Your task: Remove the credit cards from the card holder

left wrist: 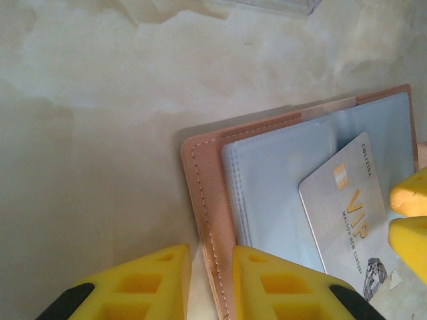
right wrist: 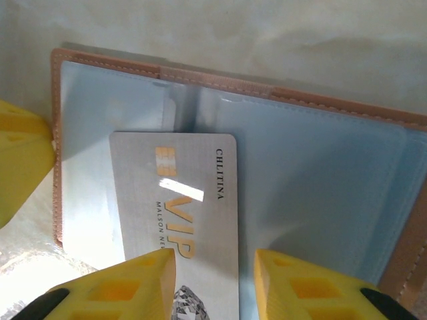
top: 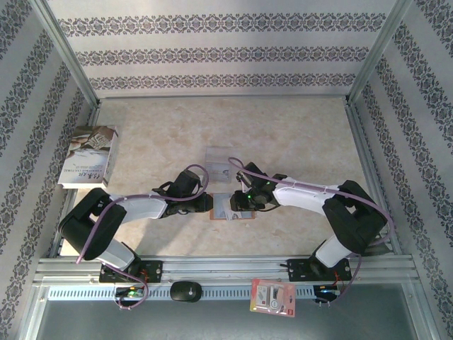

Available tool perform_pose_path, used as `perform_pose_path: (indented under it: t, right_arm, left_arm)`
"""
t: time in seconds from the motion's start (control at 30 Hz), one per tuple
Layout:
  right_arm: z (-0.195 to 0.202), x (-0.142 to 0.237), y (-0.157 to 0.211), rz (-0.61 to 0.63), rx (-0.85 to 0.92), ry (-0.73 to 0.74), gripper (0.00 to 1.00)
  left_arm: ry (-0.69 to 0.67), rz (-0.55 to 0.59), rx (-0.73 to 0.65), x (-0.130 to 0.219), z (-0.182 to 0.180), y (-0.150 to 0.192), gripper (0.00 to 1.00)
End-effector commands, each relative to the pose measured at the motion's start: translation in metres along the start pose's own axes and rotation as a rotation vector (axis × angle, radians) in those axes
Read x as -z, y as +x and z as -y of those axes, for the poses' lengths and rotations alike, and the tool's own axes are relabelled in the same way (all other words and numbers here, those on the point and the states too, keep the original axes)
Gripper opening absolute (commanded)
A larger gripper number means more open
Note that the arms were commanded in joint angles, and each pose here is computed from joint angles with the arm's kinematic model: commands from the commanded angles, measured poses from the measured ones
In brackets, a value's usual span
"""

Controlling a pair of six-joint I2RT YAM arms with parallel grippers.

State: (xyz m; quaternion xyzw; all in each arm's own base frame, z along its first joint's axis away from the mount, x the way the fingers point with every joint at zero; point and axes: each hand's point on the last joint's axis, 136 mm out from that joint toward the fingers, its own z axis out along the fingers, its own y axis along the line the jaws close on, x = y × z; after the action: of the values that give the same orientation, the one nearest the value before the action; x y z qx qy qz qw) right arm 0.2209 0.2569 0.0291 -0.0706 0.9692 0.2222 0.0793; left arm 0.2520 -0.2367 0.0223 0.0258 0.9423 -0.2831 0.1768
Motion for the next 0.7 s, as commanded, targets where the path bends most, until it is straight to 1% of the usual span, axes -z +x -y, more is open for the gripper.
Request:
perform_pose_path:
  t: [0.0, 0.17, 0.2, 0.27, 0.47, 0.57, 0.67]
  right_arm:
    - [-0.002, -0.002, -0.001, -0.006, 0.032, 0.007, 0.36]
    - [-0.003, -0.002, -0.003, 0.006, 0.030, 0.000, 0.36]
    - [-0.003, -0.001, -0.003, 0.008, 0.034, 0.000, 0.37]
    - [-0.003, 0.001, -0.005, 0.018, 0.032, -0.005, 0.37]
    - [-0.004, 0.007, -0.008, 0.047, 0.029, -0.039, 0.37]
    - [-0.003, 0.010, -0.008, 0.058, 0.027, -0.054, 0.37]
    - [-0.002, 0.011, -0.008, 0.064, 0.012, -0.076, 0.37]
  left_arm:
    - [-0.021, -0.025, -0.008, 0.011, -0.001, 0.008, 0.27]
    - [-0.033, 0.011, -0.069, 0.035, 0.007, 0.001, 0.41]
    - [-0.030, 0.018, -0.086, 0.038, 0.011, -0.001, 0.43]
    - [-0.021, 0.023, -0.119, 0.041, 0.022, -0.003, 0.44]
    - [0.044, -0.004, -0.162, 0.025, 0.053, -0.002, 0.31]
    - [0.047, -0.018, -0.173, 0.014, 0.060, 0.000, 0.24]
    - [0.050, -0.031, -0.159, 0.004, 0.059, 0.002, 0.18]
